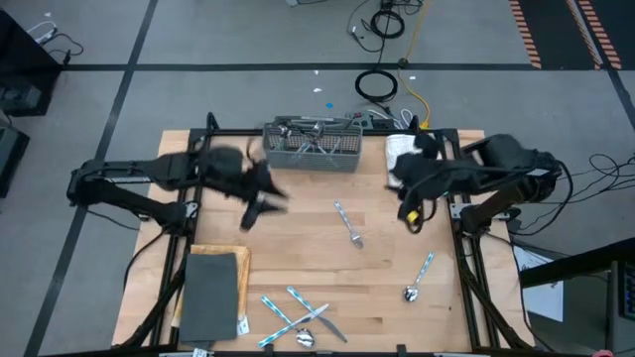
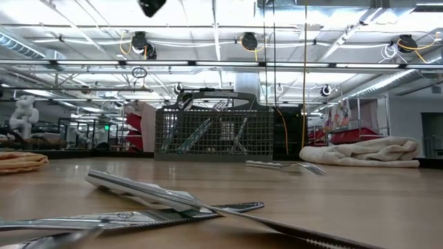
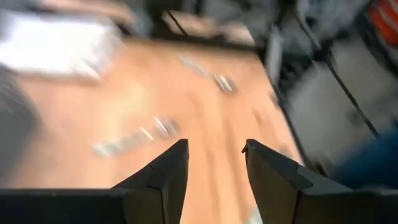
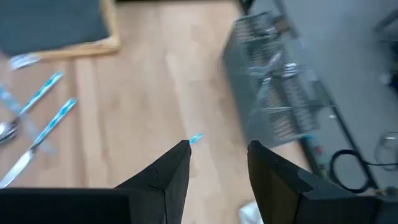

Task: Sort silverware
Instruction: Put the blue spoon into the silverware basket

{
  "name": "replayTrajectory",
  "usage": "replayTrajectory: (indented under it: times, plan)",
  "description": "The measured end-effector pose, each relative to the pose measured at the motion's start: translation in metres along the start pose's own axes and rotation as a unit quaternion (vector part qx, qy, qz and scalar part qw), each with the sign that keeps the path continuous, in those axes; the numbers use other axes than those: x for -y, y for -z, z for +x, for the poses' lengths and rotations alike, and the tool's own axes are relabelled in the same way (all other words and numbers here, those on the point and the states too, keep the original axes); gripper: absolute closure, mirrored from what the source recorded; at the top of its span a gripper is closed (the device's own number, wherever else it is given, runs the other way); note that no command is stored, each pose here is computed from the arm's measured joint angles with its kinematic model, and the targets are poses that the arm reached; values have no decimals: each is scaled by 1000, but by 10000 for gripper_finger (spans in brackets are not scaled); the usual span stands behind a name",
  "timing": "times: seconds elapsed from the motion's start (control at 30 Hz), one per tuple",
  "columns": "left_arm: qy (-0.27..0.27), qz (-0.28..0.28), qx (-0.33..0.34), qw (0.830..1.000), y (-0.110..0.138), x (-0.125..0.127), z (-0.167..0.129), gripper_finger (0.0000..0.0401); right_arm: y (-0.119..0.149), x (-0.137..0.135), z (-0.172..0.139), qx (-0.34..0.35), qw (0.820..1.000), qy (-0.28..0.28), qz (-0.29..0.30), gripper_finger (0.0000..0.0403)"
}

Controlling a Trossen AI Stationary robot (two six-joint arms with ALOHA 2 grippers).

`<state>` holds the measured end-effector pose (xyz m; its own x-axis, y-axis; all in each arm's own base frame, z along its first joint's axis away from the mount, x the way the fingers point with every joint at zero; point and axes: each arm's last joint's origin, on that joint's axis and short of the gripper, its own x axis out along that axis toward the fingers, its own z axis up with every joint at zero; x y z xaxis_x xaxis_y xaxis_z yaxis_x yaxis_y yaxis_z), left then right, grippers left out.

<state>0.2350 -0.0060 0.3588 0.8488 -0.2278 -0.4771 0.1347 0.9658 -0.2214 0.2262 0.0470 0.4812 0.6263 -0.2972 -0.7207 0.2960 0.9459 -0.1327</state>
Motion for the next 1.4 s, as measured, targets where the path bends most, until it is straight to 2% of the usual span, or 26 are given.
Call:
replayTrajectory:
  times: [0.07, 0.23, 0.43, 0.53, 0.63, 0.77, 0.9, 0.97, 1.03, 1.2, 1.4]
  plan:
    - [32, 5, -48, 998, 11, 22, 5, 237, 2, -3, 6, -15, 1000, -11, -9, 252]
    - [45, 64, -113, 990, 32, 67, 25, 237, 1, -4, 8, -10, 998, -23, -54, 252]
    - [83, 101, -192, 973, 61, 107, 64, 237, 0, -5, 8, -6, 994, -40, -100, 252]
    - [92, 118, -226, 963, 76, 120, 81, 237, -2, -6, 8, 0, 993, -54, -103, 252]
    - [95, 133, -255, 953, 88, 127, 93, 237, -4, -7, 8, 12, 995, -57, -83, 252]
    - [103, 182, -283, 936, 103, 131, 111, 237, -9, -10, 10, 26, 996, -62, -58, 252]
    - [109, 232, -317, 913, 123, 137, 130, 237, -12, -13, 13, 34, 996, -64, -51, 252]
    - [108, 239, -330, 907, 132, 138, 139, 237, -14, -15, 16, 36, 996, -64, -50, 252]
    - [108, 240, -330, 906, 137, 140, 147, 237, -15, -17, 18, 33, 996, -63, -49, 252]
    - [122, 237, -275, 924, 134, 146, 162, 237, -15, -24, 27, 15, 997, -71, -41, 252]
    - [145, 228, -263, 926, 149, 147, 177, 237, -15, -32, 36, -2, 996, -73, -56, 252]
